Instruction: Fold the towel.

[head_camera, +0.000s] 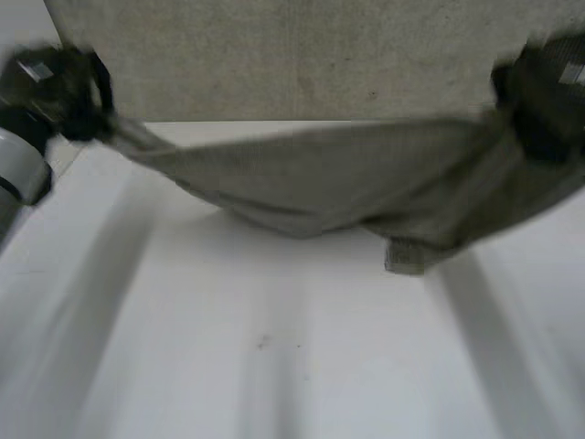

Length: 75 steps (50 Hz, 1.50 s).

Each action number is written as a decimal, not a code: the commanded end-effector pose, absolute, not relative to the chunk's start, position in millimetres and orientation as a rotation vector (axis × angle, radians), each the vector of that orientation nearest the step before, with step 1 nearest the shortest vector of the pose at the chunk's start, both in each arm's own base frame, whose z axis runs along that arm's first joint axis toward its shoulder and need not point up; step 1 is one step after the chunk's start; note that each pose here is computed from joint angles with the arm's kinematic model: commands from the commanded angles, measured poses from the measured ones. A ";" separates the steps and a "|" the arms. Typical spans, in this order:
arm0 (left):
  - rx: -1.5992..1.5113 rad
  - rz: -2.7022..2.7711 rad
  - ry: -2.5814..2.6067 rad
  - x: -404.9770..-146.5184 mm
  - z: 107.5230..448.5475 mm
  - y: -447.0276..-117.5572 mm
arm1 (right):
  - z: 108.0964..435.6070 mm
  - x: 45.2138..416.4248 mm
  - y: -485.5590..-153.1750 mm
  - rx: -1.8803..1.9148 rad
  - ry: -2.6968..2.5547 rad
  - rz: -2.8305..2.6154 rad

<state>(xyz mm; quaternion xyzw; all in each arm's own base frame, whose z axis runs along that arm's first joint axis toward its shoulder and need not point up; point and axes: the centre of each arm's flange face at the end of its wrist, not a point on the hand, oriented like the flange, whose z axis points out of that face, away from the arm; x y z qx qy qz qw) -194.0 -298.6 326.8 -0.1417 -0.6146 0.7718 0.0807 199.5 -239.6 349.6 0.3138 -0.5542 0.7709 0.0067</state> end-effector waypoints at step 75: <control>-0.101 1.775 -2.342 -164.6 149.8 -301.0 | 158.7 233.7 -250.1 1.479 -2.392 1.589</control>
